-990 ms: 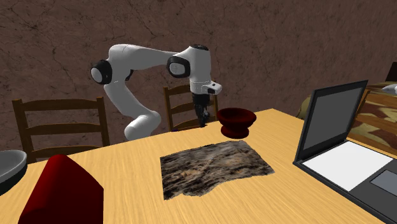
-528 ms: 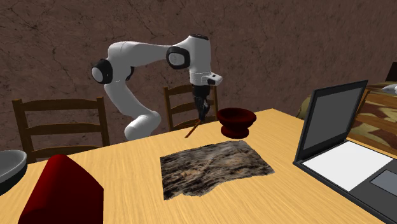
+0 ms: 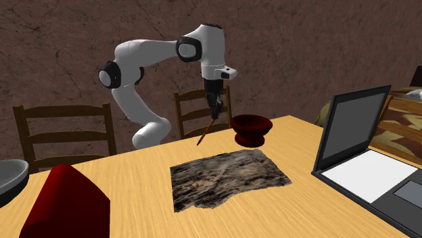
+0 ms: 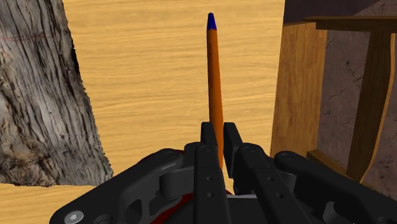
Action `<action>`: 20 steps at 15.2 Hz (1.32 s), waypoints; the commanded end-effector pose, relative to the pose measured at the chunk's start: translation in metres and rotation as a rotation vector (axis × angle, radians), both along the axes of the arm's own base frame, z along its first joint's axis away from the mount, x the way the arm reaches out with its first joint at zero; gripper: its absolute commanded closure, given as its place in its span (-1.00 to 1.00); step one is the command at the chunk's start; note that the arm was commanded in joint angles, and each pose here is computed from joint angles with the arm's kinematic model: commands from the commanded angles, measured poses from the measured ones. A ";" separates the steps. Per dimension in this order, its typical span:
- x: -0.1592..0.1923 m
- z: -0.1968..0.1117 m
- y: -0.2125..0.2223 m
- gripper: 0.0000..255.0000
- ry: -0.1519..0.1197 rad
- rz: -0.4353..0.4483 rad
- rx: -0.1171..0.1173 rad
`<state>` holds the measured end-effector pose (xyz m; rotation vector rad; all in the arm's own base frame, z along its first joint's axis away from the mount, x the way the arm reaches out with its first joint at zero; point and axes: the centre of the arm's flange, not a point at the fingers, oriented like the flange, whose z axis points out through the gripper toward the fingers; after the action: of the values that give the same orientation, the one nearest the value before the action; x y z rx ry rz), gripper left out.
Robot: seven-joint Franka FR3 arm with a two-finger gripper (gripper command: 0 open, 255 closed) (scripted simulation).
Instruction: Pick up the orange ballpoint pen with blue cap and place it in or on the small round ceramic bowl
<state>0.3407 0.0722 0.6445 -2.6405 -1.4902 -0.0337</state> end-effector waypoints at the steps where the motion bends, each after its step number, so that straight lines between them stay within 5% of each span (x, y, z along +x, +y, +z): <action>1: 0.000 0.012 0.001 1.00 0.000 0.000 0.000; 8: 0.000 0.044 0.001 1.00 0.000 0.000 0.000; 20: 0.101 0.051 0.122 1.00 0.000 0.000 0.000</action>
<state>0.4353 0.1800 0.6947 -2.6407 -1.4901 -0.0329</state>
